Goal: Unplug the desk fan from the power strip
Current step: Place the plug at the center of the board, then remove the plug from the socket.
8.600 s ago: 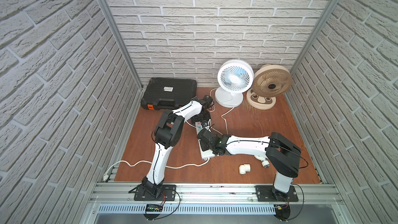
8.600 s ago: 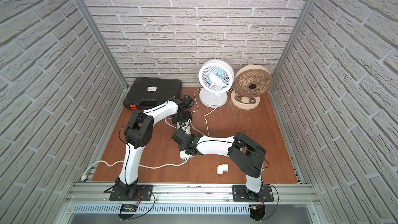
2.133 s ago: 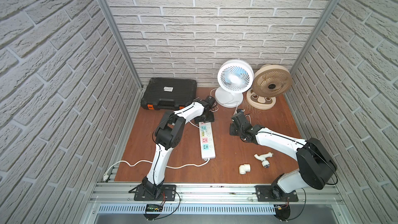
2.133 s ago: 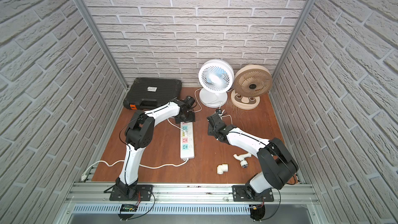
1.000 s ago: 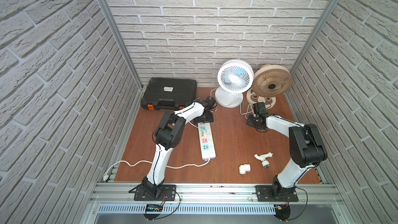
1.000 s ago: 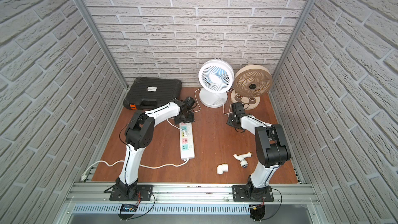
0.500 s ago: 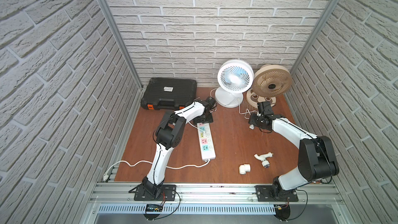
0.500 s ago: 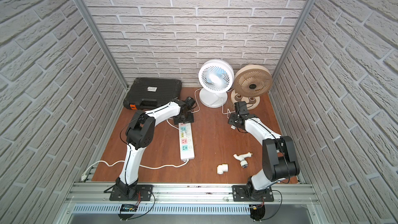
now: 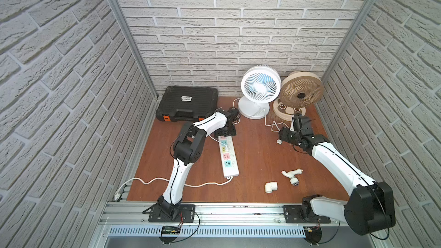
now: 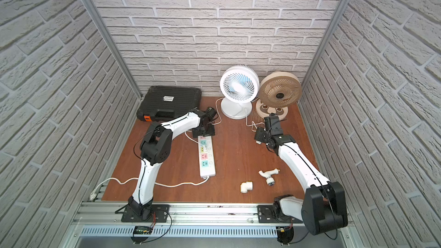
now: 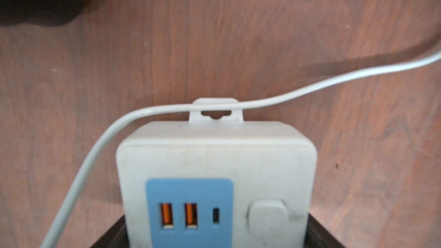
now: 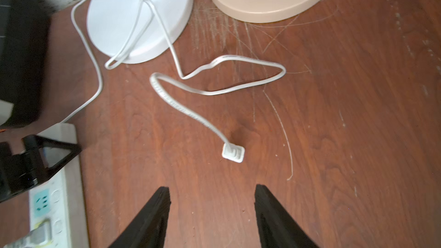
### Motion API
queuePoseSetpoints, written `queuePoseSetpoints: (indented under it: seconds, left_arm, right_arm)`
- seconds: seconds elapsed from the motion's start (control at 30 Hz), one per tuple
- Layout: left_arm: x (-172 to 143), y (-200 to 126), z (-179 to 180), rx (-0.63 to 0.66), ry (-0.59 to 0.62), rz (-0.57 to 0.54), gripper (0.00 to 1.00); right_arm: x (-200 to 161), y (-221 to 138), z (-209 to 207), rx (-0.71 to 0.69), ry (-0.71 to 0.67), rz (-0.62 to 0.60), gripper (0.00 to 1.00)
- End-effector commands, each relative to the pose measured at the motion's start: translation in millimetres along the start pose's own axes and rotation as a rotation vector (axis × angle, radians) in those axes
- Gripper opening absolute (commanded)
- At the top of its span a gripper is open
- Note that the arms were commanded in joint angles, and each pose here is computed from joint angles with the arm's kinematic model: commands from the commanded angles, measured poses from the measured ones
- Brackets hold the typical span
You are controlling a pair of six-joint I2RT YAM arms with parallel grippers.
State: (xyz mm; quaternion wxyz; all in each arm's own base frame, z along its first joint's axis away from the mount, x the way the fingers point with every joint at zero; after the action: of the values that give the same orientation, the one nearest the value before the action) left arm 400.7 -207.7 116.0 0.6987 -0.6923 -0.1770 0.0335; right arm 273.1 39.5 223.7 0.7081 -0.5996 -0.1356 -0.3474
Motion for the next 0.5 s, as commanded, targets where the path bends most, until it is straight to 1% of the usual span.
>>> queuePoseSetpoints:
  seconds: [0.0,0.2,0.47]
  left_arm:
    - [-23.5,26.3,21.4,0.171,-0.026,0.165,0.00]
    - [-23.8,25.8,20.3,0.165,-0.028,0.185,0.00]
    - [-25.4,35.1,18.5,0.111,-0.042,0.283,0.00]
  right_arm:
    - [-8.1,-10.7,17.8,0.094,-0.050,-0.035,0.59]
    - [-30.6,-19.1,61.3,0.264,-0.170,-0.082,0.57]
    - [-69.6,-9.5,116.6,0.432,-0.350,-0.118,0.56]
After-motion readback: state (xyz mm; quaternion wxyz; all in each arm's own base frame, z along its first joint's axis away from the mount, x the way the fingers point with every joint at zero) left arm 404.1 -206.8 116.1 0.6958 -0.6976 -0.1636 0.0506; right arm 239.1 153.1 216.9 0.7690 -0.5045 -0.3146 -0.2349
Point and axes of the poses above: each gripper's point midway between its finger pads, its own y axis out along the fingers, its own z axis along the line the jaws close on, x = y × z, the point moved 10 cm from there along -y, back along the fingers, and after that the axes turned 2 degrees about -y, right-handed, at the moved point
